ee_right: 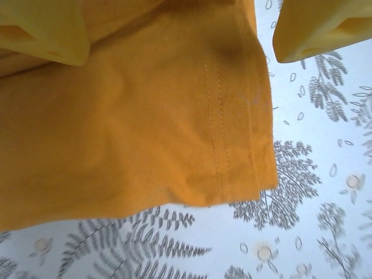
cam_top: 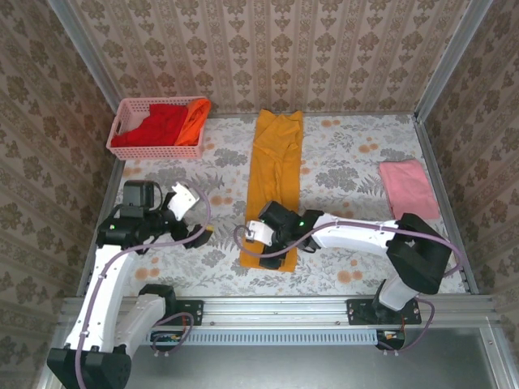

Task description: Fold and stack the t-shirts

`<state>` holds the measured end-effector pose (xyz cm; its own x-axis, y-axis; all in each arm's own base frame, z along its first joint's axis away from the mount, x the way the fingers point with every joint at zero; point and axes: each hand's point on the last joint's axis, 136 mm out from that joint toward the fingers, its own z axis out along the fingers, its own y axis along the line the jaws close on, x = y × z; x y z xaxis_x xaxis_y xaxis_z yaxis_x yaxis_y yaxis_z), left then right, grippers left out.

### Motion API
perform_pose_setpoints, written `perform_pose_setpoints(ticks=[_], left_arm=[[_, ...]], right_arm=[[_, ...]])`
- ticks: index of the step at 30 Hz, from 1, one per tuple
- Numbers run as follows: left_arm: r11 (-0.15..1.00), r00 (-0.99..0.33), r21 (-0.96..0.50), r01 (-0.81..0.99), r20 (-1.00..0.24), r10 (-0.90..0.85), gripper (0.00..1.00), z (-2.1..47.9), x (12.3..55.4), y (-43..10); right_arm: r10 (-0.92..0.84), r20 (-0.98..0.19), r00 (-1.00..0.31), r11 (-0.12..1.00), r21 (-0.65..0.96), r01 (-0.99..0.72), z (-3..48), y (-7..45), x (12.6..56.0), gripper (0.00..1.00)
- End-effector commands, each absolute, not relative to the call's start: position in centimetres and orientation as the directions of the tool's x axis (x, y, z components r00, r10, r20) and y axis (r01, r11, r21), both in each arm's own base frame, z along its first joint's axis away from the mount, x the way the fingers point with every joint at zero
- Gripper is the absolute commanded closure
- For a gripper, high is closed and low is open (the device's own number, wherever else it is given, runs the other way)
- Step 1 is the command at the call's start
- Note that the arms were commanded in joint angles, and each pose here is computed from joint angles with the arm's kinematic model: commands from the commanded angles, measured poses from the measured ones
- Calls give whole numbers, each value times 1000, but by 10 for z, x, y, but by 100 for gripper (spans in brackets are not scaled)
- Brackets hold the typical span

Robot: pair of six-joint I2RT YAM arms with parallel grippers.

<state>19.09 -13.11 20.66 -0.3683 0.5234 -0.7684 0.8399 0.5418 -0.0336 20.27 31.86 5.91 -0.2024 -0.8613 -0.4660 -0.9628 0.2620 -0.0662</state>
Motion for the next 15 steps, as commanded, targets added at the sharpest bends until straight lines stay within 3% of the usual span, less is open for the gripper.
perform_pose_setpoints(ticks=[1, 12, 15], left_arm=[[449, -299, -23, 893, -776, 555, 0, 201, 168, -134], [440, -292, -47, 897, -810, 508, 0, 201, 170, -139], [441, -291, -47, 896, -812, 506, 0, 200, 170, -139]], right_arm=[[-897, -426, -115, 163, -79, -983, 41, 320, 197, 20], [-930, -352, -103, 118, -22, -993, 6, 322, 187, 35], [-937, -333, -104, 118, -20, -993, -1, 319, 187, 47]])
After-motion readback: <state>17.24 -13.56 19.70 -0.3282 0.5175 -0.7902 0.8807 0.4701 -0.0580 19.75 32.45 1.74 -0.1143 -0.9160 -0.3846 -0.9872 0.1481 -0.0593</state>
